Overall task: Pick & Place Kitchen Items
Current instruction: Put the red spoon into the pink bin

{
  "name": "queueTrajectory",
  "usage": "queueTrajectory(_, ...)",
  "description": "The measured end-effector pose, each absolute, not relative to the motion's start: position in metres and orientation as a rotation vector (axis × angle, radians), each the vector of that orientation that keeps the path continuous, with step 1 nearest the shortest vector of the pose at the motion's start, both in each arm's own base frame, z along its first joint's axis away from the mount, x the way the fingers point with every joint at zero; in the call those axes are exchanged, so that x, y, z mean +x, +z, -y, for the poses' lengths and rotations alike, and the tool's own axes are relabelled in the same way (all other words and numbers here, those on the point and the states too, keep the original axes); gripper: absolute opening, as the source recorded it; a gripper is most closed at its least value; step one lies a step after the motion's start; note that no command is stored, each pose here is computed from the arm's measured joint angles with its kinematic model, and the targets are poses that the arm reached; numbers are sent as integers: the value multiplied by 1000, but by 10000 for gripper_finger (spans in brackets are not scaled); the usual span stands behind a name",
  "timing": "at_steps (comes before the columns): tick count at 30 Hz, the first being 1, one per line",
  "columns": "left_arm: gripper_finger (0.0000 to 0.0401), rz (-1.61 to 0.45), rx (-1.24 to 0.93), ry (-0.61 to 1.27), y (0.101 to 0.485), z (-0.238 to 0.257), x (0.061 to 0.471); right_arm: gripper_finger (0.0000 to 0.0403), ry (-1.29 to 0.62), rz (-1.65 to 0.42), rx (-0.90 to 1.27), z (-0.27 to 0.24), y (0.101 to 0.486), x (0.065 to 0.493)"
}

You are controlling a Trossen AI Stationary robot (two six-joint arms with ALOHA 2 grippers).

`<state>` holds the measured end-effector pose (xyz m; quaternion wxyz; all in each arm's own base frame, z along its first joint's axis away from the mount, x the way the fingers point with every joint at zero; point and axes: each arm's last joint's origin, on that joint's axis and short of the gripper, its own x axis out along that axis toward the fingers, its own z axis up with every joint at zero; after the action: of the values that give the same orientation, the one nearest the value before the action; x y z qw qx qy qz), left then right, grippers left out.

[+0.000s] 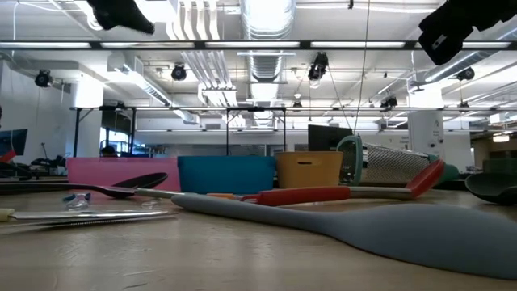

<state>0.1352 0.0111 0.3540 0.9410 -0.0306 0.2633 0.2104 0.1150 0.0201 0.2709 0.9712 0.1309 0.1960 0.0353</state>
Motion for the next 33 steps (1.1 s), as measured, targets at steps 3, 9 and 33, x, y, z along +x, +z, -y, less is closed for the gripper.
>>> queueTrajectory(3,105,-685,-150,471,340,-11,137,8,69,-410,262,-20,266,116)
queueTrajectory(9,135,-866,-155,327,323,-6,157,8,66,-428,260,-20,261,116)
queueTrajectory(33,138,-997,116,14,272,-1,251,8,-29,-407,202,-17,261,117)
